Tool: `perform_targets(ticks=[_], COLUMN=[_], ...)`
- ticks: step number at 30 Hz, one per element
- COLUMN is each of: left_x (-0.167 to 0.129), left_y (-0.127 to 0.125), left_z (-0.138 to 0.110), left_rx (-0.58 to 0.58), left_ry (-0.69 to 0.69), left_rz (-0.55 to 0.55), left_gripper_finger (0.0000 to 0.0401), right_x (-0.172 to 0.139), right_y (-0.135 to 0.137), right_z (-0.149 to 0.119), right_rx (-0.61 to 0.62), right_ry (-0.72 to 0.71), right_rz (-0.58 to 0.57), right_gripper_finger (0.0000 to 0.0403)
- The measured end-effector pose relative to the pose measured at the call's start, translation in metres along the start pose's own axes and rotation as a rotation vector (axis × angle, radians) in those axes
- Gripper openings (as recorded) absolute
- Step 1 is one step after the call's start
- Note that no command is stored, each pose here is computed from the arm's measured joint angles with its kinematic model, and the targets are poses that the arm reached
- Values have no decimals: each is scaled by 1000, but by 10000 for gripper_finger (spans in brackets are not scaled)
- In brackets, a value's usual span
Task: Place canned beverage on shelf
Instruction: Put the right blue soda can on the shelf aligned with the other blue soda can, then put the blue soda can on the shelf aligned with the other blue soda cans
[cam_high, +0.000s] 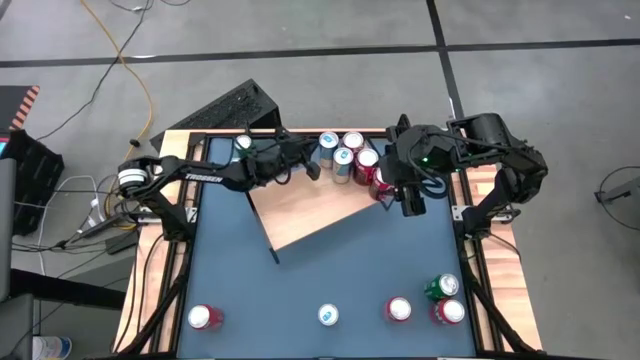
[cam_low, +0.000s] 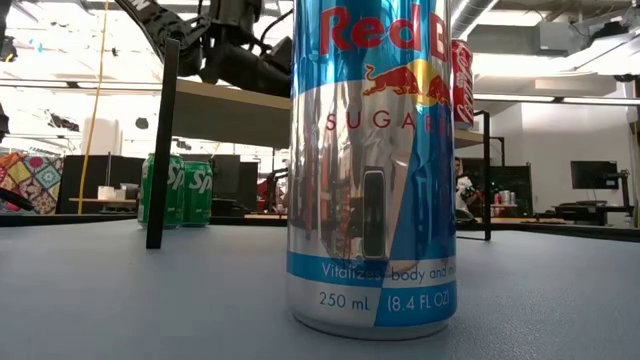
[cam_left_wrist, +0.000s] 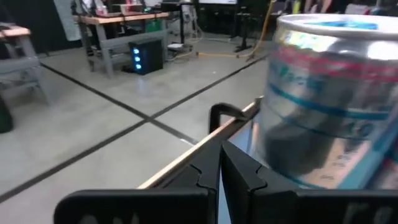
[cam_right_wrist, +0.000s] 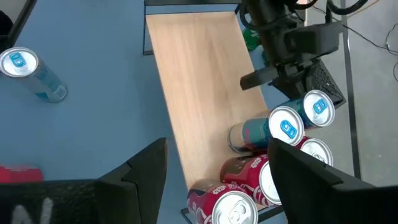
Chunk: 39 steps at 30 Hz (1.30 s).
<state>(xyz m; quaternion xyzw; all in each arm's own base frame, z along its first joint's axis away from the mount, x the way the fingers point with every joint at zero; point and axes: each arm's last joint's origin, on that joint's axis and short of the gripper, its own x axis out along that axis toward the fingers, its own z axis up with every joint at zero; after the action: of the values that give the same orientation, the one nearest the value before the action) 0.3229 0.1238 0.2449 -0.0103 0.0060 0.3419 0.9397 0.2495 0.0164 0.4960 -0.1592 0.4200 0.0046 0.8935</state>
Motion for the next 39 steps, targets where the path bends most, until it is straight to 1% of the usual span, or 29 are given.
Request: perform_targets(ticks=[10,25,29,33,35,39], left_x=[-6,-8,-17,-29,-35,-50], left_y=[-16,-20,-24,-25,-25,-22], left_z=[2,0,9,24,28,39], left_rx=[-34,-27,8,43,63,95], left_ry=[-21,6,8,5,24,68], left_rz=[-58,-77,-98,-92,-97,-111], left_gripper_finger=[0,0,0,0,0,0], right_x=[0,0,-1,-3,-4,-7], right_y=[0,0,7,17,22,31], right_z=[0,0,2,4,5,6], right_rx=[-3,22,26,-5,-13,30], right_ry=[1,0,-11,-22,-27,-28], right_rz=[-1,2,37,64,76,99], right_gripper_finger=[258,258,258,258,258,258])
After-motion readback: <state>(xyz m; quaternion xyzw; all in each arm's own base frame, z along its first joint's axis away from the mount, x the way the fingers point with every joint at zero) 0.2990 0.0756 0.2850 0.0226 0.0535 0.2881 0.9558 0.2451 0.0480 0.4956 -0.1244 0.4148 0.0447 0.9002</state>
